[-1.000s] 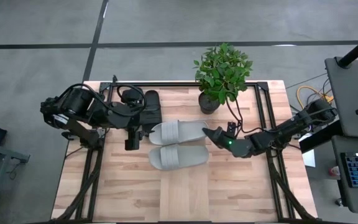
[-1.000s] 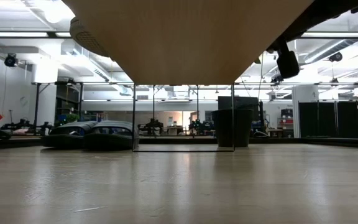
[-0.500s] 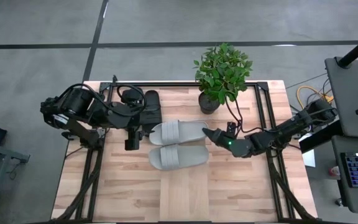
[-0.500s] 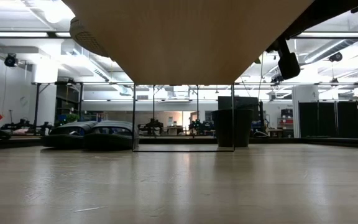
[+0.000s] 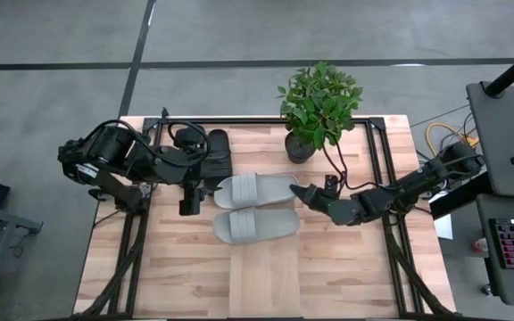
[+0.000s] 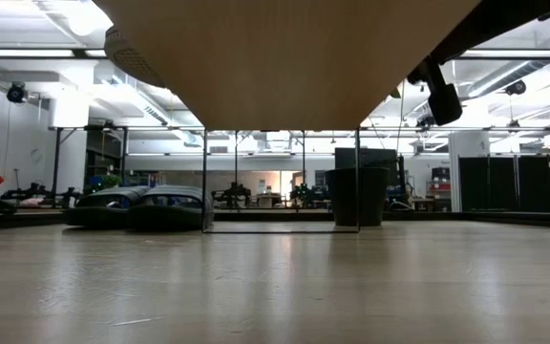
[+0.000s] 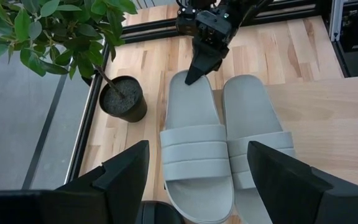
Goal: Pick and place slides into the shelf
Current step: Put the gray slipper on the shelf
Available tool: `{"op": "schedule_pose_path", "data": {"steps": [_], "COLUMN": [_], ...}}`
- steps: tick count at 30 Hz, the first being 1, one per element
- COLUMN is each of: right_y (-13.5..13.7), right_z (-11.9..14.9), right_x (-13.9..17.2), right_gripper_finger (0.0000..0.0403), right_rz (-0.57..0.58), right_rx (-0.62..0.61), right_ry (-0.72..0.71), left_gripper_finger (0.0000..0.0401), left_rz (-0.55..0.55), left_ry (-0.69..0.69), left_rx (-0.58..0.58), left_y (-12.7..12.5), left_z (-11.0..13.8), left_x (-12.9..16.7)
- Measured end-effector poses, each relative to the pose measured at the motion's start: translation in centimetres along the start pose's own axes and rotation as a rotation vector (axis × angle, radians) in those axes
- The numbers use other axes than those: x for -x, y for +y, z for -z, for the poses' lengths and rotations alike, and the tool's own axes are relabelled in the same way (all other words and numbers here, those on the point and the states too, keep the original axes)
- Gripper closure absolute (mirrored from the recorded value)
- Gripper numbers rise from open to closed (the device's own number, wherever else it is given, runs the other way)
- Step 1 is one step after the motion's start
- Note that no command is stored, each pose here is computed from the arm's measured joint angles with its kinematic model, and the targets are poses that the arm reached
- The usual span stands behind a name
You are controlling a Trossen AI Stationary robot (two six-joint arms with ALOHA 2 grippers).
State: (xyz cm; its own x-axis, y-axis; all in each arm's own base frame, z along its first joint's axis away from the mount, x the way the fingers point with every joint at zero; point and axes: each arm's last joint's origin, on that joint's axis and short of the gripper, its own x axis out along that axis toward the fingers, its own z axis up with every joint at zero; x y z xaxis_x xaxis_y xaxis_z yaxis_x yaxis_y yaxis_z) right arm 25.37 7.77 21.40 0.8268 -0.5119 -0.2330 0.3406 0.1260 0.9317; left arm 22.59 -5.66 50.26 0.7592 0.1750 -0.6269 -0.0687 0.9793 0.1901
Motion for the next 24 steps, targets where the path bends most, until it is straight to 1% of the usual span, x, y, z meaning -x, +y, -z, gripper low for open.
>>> {"op": "schedule_pose_path", "data": {"steps": [4, 9, 11, 14, 20, 22, 24], "right_y": [-0.31, -0.41, -0.42, -0.4, -0.38, -0.4, -0.4], "right_z": [0.06, 0.08, 0.08, 0.09, 0.17, 0.21, 0.24], "right_x": [0.06, 0.09, 0.09, 0.09, 0.17, 0.18, 0.18], "right_gripper_finger": [0.0358, 0.0358, 0.0358, 0.0358, 0.0358, 0.0358, 0.0358], "right_rz": [0.025, 0.036, 0.036, 0.032, 0.026, 0.025, 0.026], "right_rx": [-0.049, -0.058, -0.032, 0.055, 0.151, 0.157, 0.129], "right_ry": [0.01, 0.013, 0.015, 0.017, 0.025, 0.034, 0.048], "left_gripper_finger": [0.0145, 0.0145, 0.0145, 0.0145, 0.0145, 0.0145, 0.0145], "left_rz": [0.0, 0.0, 0.0, 0.001, 0.0, 0.0, 0.0], "left_ry": [-0.001, -0.002, -0.002, -0.006, -0.007, -0.007, -0.007], "left_rx": [0.001, 0.001, 0.001, 0.002, 0.002, 0.002, 0.002], "left_y": [0.0, 0.0, 0.0, -0.01, -0.01, -0.01, -0.02], "left_z": [-0.01, -0.02, -0.02, -0.06, -0.08, -0.08, -0.08], "left_x": [0.0, 0.0, 0.0, 0.0, -0.01, -0.02, -0.01]}}
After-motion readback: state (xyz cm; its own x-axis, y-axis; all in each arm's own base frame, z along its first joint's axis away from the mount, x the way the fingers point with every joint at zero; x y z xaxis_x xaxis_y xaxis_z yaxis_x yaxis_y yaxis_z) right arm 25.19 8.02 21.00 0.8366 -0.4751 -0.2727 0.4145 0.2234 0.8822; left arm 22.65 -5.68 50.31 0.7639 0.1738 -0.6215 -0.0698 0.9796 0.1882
